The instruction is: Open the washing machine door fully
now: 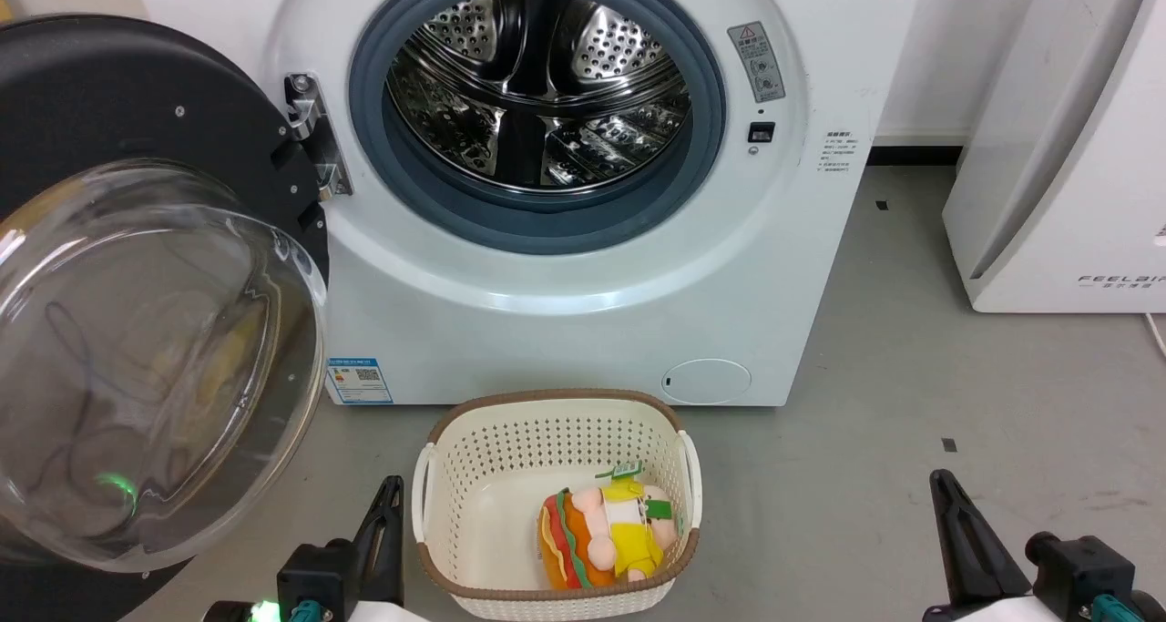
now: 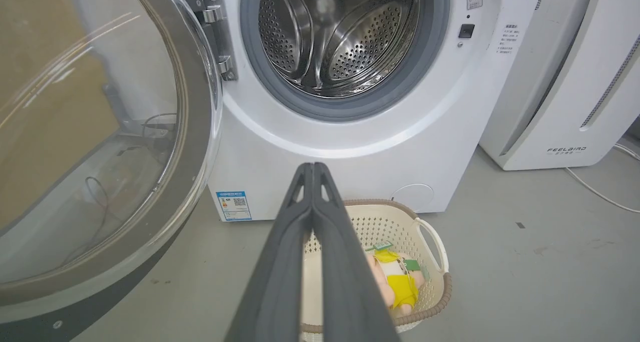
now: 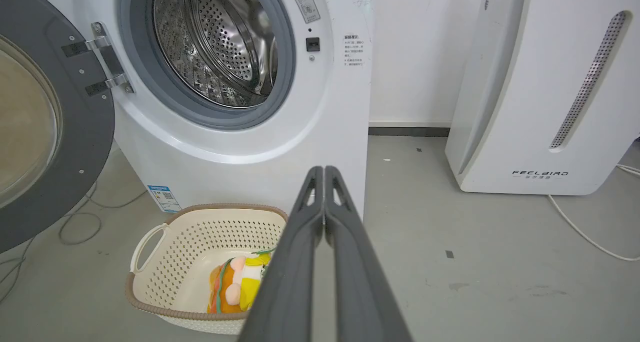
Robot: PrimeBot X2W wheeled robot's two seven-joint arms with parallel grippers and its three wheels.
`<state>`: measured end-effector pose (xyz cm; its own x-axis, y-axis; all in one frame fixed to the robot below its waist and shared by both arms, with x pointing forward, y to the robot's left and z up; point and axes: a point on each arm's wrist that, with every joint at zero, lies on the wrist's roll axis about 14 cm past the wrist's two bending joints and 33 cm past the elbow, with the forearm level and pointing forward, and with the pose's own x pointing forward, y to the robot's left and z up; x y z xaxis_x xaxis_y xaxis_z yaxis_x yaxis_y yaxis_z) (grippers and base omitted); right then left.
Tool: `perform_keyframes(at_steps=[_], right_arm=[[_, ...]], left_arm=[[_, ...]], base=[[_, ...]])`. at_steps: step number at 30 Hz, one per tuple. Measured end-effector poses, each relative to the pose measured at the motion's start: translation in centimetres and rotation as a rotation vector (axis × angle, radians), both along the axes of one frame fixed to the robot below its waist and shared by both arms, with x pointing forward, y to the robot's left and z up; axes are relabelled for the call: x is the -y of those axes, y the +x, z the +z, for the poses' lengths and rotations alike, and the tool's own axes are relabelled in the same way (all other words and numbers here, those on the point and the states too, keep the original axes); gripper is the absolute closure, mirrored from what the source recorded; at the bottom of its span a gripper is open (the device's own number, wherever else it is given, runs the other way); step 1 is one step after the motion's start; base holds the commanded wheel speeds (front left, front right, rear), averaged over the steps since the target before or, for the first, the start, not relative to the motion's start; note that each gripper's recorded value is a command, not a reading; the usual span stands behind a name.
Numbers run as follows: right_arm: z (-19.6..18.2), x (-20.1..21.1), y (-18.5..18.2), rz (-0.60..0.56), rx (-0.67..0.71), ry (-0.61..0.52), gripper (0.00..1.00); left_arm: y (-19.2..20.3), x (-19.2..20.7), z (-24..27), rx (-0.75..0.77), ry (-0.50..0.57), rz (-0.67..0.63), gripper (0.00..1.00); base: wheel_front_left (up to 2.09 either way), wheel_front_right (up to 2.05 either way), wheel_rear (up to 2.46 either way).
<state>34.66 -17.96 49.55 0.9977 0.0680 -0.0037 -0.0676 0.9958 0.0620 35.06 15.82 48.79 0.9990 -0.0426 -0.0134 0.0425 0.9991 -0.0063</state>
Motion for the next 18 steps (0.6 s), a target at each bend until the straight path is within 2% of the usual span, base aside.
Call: perform_keyframes(at_steps=[18], right_arm=[[0.57, -0.42, 0.51, 0.015, 0.002, -0.016, 1.00]], left_arm=[[0.24, -0.32, 0.42, -0.006, 0.008, 0.007, 1.00]], base=[[0.00, 0.00, 0.00]])
